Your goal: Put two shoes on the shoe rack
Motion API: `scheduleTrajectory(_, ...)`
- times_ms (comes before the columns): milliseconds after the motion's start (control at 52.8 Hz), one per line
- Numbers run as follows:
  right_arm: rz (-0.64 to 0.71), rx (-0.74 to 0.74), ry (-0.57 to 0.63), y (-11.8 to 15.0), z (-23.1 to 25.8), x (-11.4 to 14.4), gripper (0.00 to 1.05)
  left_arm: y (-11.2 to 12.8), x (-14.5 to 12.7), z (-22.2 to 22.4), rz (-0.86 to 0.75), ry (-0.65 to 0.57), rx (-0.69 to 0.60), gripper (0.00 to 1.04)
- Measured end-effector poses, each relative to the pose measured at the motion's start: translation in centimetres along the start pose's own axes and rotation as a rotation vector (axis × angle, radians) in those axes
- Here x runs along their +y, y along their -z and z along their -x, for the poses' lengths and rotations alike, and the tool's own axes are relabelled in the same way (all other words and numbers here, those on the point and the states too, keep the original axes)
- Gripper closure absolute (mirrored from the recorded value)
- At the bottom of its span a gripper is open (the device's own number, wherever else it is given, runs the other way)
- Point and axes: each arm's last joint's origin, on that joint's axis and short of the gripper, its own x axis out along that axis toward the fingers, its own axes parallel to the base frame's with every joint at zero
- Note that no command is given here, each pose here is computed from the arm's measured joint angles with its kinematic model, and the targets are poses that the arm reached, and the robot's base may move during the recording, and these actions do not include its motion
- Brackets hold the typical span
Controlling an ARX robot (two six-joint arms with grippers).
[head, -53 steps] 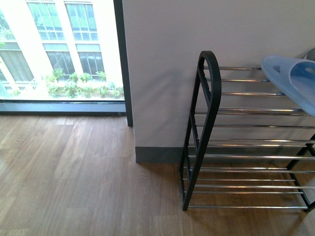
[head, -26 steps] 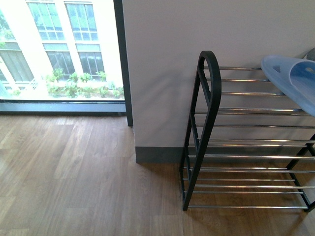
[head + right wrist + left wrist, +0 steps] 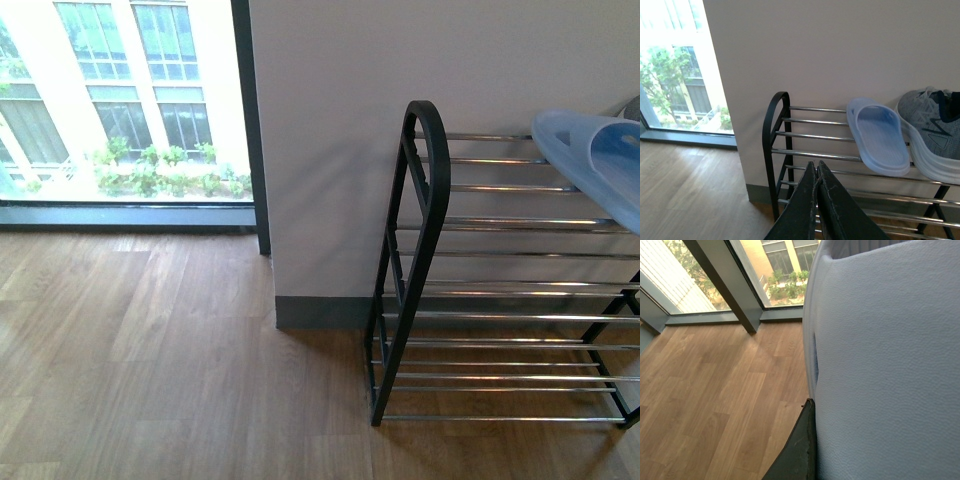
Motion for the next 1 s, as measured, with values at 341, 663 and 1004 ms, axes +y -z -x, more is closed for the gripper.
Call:
scheduleTrajectory(341,0.000,0.005,0.000,0.3,1.2,0.0,1.03,0.0,0.0,0.0,0.000,0.000,0.000,1.03)
scheduleTrajectory(663,0.000,0.004,0.000,0.3,1.2,0.0,0.86,0.0,0.0,0.0,0.000,0.000,0.000,1.03)
scheduleTrajectory(1004,0.000,0.004,-0.004,0.3,1.2,0.0,0.20,0.0,0.0,0.0,0.001,-0.005,0.000,1.03)
